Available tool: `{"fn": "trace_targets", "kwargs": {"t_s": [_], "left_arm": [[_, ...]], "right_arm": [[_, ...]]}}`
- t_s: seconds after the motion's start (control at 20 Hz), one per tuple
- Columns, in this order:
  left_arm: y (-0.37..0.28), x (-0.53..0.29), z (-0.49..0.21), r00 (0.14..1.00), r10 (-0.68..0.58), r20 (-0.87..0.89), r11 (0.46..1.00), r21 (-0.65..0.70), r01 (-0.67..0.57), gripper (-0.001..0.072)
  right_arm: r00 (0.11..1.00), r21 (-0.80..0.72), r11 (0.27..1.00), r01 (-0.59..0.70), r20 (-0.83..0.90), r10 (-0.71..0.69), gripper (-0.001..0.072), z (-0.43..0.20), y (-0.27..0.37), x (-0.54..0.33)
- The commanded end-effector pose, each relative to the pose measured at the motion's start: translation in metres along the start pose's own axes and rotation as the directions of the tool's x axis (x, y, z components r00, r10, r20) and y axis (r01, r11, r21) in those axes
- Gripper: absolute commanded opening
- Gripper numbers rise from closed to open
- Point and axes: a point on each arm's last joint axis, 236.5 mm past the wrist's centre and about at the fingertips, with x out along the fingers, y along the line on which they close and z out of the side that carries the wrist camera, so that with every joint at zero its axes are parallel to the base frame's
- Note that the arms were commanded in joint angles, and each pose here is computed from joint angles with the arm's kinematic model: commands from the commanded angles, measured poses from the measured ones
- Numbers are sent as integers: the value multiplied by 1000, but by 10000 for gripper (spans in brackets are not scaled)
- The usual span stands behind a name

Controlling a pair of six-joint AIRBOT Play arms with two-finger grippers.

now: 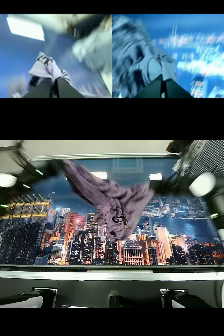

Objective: Fold the clothes and pants, and hang the long-sleeved shirts on hangers.

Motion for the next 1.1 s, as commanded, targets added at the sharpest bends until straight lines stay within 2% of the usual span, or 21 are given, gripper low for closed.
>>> {"fn": "trace_targets", "kwargs": {"t_s": [0.0, 0.1, 0.25, 0.45, 0.6, 0.7, 0.8, 0.9, 1.05], "left_arm": [[-56, -115, 117, 962, 107, 251, 970, 187, -157, 21], [-87, -178, 142, 926, 140, 351, 943, 237, -232, 21], [-129, -262, 153, 868, 164, 468, 885, 319, -339, 22], [-155, -343, 142, 802, 233, 550, 867, 257, -428, 22], [-153, -372, 136, 764, 293, 575, 839, 229, -494, 22], [-145, -363, 137, 769, 306, 561, 837, 226, -498, 22], [-123, -332, 139, 793, 336, 508, 842, 214, -494, 22], [-85, -279, 136, 831, 374, 411, 848, 212, -486, 23], [-31, -160, 109, 920, 332, 209, 892, 247, -378, 23]], "right_arm": [[925, -58, 986, 156, 357, -126, 38, 111, -9, -144], [844, -41, 988, 146, 526, -103, 38, 136, 0, -228], [760, -24, 994, 108, 646, -67, 38, 121, 6, -327], [668, -18, 997, 70, 743, -33, 38, 86, 8, -423], [633, 11, 1000, 20, 774, -21, 38, 75, 8, -450], [646, 18, 1000, 18, 763, -25, 38, 79, 8, -440], [708, 35, 999, 35, 705, -49, 38, 86, 5, -404], [814, 69, 995, 73, 572, -99, 38, 84, -3, -341], [948, 60, 979, 193, 245, -201, 38, 51, -27, -214]]}}
